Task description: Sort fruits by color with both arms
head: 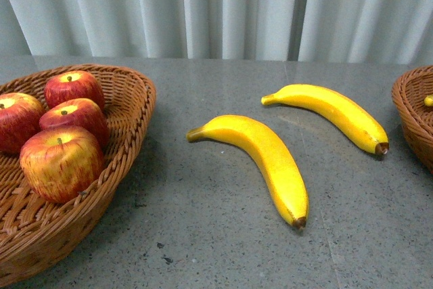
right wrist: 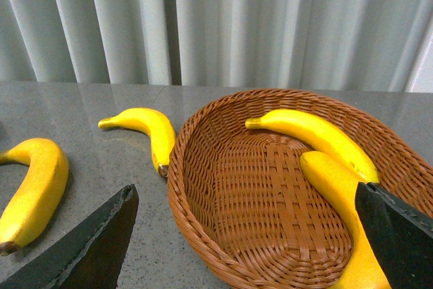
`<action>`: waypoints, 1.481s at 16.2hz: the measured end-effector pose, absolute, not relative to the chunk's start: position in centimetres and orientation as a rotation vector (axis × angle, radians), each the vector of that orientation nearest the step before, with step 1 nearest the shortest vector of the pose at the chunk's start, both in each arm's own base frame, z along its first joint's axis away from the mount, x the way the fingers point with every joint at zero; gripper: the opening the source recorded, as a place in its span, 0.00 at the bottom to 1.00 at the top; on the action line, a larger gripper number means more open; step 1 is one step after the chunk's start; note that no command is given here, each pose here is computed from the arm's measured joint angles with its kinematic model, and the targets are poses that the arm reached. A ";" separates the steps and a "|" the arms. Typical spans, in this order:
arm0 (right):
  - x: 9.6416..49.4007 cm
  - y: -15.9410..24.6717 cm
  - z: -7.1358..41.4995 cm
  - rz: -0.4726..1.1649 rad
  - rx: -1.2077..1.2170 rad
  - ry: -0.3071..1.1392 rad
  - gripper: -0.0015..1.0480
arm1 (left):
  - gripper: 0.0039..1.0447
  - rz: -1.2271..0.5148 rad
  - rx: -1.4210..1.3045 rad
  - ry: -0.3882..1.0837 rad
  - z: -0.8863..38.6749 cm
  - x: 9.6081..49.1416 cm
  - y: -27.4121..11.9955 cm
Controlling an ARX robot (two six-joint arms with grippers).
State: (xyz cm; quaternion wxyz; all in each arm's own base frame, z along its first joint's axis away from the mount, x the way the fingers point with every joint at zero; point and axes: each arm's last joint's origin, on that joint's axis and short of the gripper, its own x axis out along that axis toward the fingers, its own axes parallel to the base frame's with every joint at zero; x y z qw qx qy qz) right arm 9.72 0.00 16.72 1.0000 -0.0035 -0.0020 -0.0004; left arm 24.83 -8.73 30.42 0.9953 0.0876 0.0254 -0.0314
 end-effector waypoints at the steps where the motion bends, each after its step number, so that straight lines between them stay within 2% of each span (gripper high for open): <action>1: 9.7 0.0 16.7 0.000 -0.007 -0.004 0.94 | 0.84 -0.029 0.111 -0.020 30.7 23.5 -8.1; 3: 9.7 0.0 16.7 -0.001 -0.007 -0.004 0.94 | 0.63 0.004 0.034 -0.031 28.2 21.1 -5.8; 6: 9.7 0.0 16.7 -0.001 -0.007 -0.004 0.94 | 0.55 0.017 0.022 -0.020 26.9 20.5 -4.9; 10: 9.7 0.0 16.7 -0.001 -0.007 -0.004 0.94 | 0.08 0.000 0.006 -0.003 22.6 17.5 -2.7; 11: 9.7 0.0 16.7 -0.001 -0.007 -0.004 0.94 | 0.01 0.005 0.002 -0.002 22.0 16.9 -2.3; 18: 9.7 0.0 16.7 -0.001 -0.007 -0.004 0.94 | 0.01 0.021 0.002 0.007 18.7 13.9 0.1; 24: 9.7 0.0 16.7 -0.001 -0.007 -0.003 0.94 | 0.01 -0.002 0.002 0.004 17.6 12.3 0.0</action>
